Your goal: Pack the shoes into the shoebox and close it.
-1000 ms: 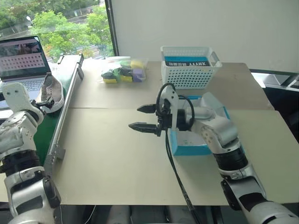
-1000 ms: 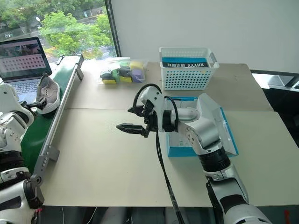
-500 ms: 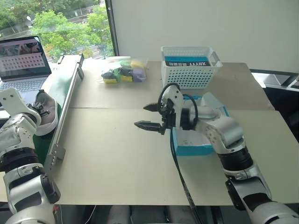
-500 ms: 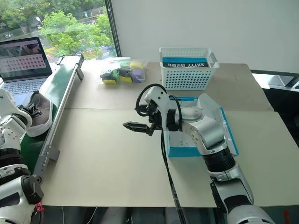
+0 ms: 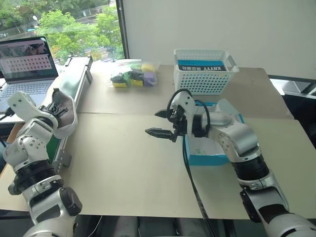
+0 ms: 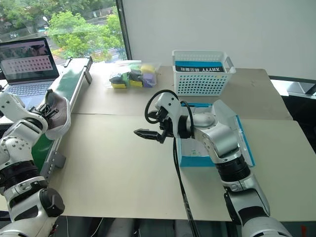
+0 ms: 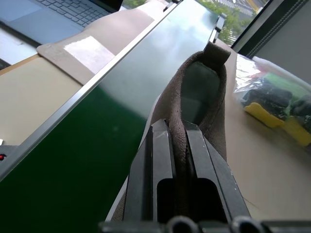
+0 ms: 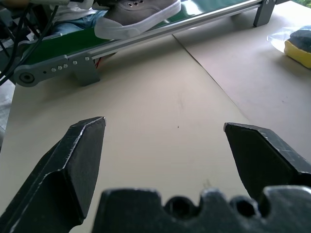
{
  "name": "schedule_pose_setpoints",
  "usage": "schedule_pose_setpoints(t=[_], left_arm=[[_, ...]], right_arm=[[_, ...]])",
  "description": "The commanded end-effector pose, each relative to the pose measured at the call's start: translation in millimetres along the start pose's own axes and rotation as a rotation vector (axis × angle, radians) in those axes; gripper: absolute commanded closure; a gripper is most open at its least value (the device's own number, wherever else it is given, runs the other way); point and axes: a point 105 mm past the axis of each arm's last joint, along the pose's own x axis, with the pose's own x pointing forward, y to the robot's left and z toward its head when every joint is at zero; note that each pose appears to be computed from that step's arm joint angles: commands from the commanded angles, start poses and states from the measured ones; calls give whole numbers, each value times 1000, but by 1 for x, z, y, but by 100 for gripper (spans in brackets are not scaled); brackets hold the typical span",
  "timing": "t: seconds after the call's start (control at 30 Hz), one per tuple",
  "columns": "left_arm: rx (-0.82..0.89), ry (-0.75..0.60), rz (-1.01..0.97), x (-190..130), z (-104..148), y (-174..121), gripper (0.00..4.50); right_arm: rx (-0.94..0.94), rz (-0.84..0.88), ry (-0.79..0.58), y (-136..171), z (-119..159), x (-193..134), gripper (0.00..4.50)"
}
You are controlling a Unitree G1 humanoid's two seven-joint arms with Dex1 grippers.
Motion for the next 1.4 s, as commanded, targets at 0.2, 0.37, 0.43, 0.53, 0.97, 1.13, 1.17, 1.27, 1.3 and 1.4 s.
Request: schedule_pose_setpoints(t=[0.2, 0.37, 0.43, 0.53, 0.97, 1.13, 1.17, 1.27, 1.3, 1.4], left_arm=[[50, -71, -524, -40, 14, -155, 441], [58, -58, -749, -73, -4, -217, 441], [53, -49, -820, -85, -11, -234, 441], [32, -34, -868, -91, -17, -248, 441], [57, -15, -857, -82, -29, -242, 441], [146, -70, -779, -61, -13, -216, 441], [161, -84, -775, -59, -9, -214, 441], [143, -94, -802, -59, -9, -218, 441], [129, -88, -821, -61, -12, -223, 441], [98, -71, -874, -70, -22, -236, 441]], right_arm=[[345, -195, -276, -47, 50, -15, 0], [506, -296, -369, -69, 60, -26, 0], [537, -307, -376, -73, 61, -30, 0], [543, -308, -364, -72, 60, -32, 0], [527, -375, -364, -78, 60, -45, 0], [444, -394, -263, -74, 57, -63, 0], [433, -385, -252, -71, 59, -65, 0], [417, -352, -242, -64, 64, -67, 0], [411, -337, -238, -60, 65, -65, 0], [408, -307, -238, -53, 69, -59, 0]])
